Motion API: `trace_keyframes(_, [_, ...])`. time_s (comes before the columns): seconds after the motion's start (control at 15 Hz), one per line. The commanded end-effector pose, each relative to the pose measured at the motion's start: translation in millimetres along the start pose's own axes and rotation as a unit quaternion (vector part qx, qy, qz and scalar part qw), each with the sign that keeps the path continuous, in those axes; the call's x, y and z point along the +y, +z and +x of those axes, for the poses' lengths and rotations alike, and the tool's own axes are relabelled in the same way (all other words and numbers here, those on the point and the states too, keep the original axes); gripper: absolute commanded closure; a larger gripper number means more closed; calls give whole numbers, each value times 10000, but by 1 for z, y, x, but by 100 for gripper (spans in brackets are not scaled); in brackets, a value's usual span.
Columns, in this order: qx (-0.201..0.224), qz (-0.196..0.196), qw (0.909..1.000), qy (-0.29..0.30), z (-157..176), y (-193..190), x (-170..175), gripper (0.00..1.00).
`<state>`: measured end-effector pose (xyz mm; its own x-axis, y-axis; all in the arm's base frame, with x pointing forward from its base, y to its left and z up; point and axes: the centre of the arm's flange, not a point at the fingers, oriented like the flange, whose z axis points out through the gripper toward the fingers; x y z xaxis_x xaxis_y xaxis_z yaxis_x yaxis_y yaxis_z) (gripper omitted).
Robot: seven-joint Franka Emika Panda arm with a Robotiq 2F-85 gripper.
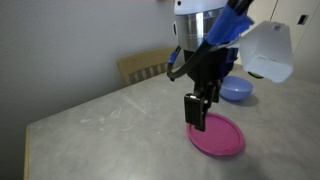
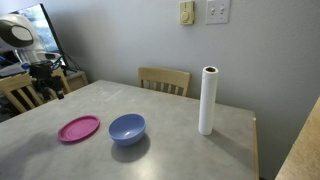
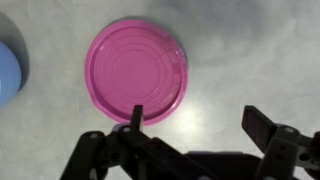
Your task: Pick up the lid and put it on the bowl, and then remove it and put it back on the table
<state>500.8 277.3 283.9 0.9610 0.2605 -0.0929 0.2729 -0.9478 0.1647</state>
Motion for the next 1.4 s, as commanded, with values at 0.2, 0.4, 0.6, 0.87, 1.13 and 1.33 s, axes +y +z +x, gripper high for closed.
trace_keyframes(0.2, [-68,-31,9950,991,10,16,-8,0])
trace_keyframes(0.4, [-152,-112,9908,1337,26,34,6,0])
trace_keyframes(0.6, [-323,-152,9873,1546,40,55,25,0])
trace_keyframes(0.87, [-577,-68,9861,1558,54,85,45,0])
trace_keyframes(1.13, [-640,-18,9908,1192,57,95,11,0])
trace_keyframes(1.33, [-674,32,9911,1147,56,101,1,0])
